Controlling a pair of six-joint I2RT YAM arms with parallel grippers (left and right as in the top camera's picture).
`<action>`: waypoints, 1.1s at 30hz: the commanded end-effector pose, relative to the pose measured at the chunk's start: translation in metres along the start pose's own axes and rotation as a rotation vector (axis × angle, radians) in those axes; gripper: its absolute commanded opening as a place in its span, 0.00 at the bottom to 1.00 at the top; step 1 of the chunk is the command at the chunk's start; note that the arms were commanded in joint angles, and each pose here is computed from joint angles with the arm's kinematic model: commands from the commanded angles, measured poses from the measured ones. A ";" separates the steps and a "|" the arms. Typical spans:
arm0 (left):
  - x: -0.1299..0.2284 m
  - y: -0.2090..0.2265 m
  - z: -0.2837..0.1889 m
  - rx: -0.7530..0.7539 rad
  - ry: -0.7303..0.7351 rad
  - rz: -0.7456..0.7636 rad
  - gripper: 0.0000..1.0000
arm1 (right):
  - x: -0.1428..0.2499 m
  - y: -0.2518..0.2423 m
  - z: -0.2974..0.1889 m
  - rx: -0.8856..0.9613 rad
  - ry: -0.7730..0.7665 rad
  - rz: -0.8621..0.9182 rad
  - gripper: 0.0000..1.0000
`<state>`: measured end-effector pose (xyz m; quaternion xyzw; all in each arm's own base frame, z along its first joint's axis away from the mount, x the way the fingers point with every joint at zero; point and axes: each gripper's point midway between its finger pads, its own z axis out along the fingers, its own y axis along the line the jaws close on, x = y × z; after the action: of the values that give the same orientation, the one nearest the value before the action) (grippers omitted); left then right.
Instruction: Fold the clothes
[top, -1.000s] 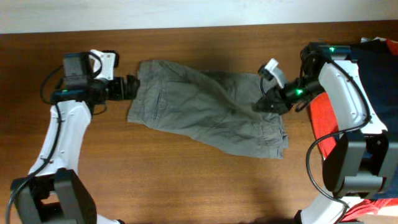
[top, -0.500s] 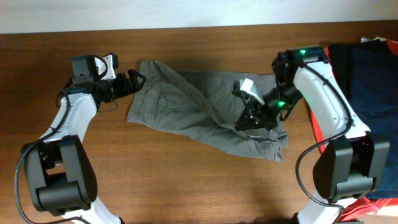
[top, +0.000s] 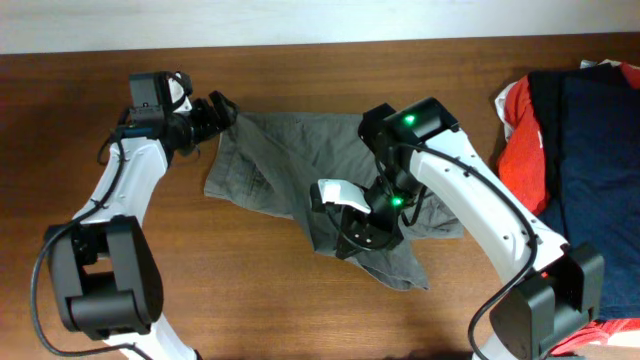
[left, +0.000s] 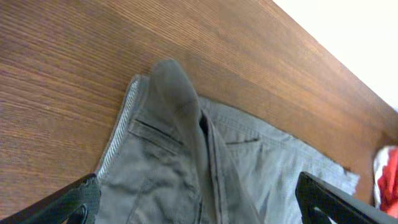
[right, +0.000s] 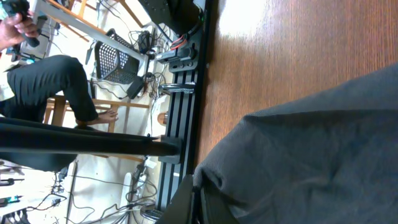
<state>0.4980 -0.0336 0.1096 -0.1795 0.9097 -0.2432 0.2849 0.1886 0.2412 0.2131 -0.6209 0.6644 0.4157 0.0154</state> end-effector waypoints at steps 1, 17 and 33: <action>-0.004 0.012 0.020 -0.013 -0.013 -0.073 1.00 | -0.002 0.006 -0.001 0.010 0.002 -0.021 0.04; -0.005 -0.012 0.055 0.019 -0.081 -0.159 0.91 | -0.001 0.006 -0.001 0.013 0.010 -0.020 0.04; -0.011 0.008 0.062 -0.061 -0.131 -0.168 0.67 | -0.002 0.004 -0.001 0.018 0.007 -0.015 0.04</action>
<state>0.5396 -0.0507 0.0748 -0.2694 0.8766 -0.2424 0.3167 0.1903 0.2398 0.2106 -0.6218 0.6689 0.4071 0.0132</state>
